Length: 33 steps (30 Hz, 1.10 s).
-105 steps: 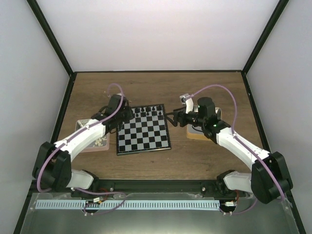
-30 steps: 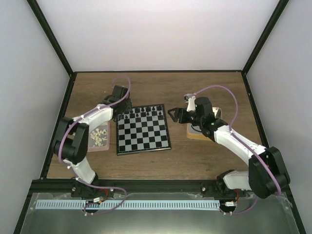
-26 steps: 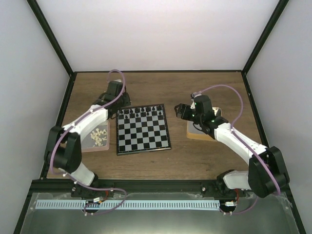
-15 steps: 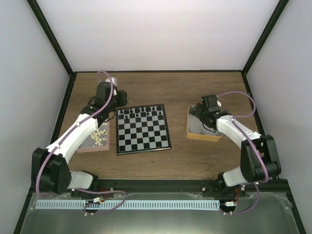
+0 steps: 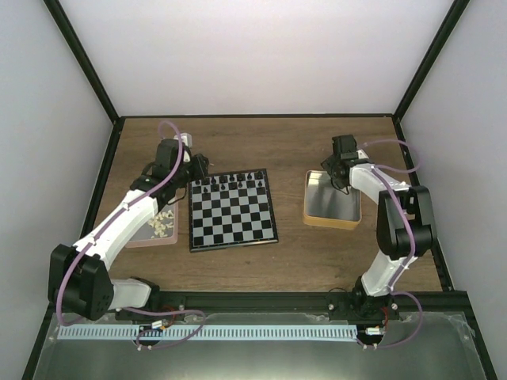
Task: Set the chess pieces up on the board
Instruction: Adjust the storage box at the center of the board.
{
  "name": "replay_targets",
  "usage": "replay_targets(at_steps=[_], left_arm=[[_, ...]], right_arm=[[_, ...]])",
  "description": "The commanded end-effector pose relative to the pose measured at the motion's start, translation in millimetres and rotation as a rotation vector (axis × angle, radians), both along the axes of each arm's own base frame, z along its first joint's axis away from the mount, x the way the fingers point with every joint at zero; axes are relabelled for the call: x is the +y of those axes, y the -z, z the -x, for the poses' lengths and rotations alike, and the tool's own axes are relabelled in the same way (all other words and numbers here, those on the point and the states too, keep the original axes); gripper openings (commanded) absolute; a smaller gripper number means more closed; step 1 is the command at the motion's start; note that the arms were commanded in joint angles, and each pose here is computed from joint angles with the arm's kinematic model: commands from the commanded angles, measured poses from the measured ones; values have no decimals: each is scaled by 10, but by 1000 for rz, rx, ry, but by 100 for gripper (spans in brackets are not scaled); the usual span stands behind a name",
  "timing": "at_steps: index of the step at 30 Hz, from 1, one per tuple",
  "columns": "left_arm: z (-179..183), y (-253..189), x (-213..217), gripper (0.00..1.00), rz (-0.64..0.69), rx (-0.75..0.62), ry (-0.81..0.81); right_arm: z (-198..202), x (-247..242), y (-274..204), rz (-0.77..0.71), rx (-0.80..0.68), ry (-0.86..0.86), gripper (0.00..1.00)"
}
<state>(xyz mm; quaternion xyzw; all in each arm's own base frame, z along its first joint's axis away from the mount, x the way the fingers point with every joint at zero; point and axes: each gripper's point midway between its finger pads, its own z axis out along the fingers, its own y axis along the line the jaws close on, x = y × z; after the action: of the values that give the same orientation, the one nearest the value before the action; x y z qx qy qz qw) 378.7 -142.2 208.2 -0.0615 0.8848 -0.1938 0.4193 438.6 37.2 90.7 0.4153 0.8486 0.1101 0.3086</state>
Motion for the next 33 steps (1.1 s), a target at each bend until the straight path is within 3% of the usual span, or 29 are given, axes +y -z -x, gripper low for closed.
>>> replay_targets(at_steps=[1,8,13,17,33], left_arm=[[38,-10,5,46,3,-3,10],[47,-21,2,46,2,-5,15],[50,-30,10,46,1,-9,13],[44,4,6,46,-2,-2,14],[24,120,-48,46,-2,24,39]], right_arm=[[-49,-127,50,27,14,46,54],[-76,-75,166,35,26,-20,32],[-75,22,216,29,30,-104,28],[-35,130,255,11,35,-184,19],[474,1010,242,-53,50,-688,17]])
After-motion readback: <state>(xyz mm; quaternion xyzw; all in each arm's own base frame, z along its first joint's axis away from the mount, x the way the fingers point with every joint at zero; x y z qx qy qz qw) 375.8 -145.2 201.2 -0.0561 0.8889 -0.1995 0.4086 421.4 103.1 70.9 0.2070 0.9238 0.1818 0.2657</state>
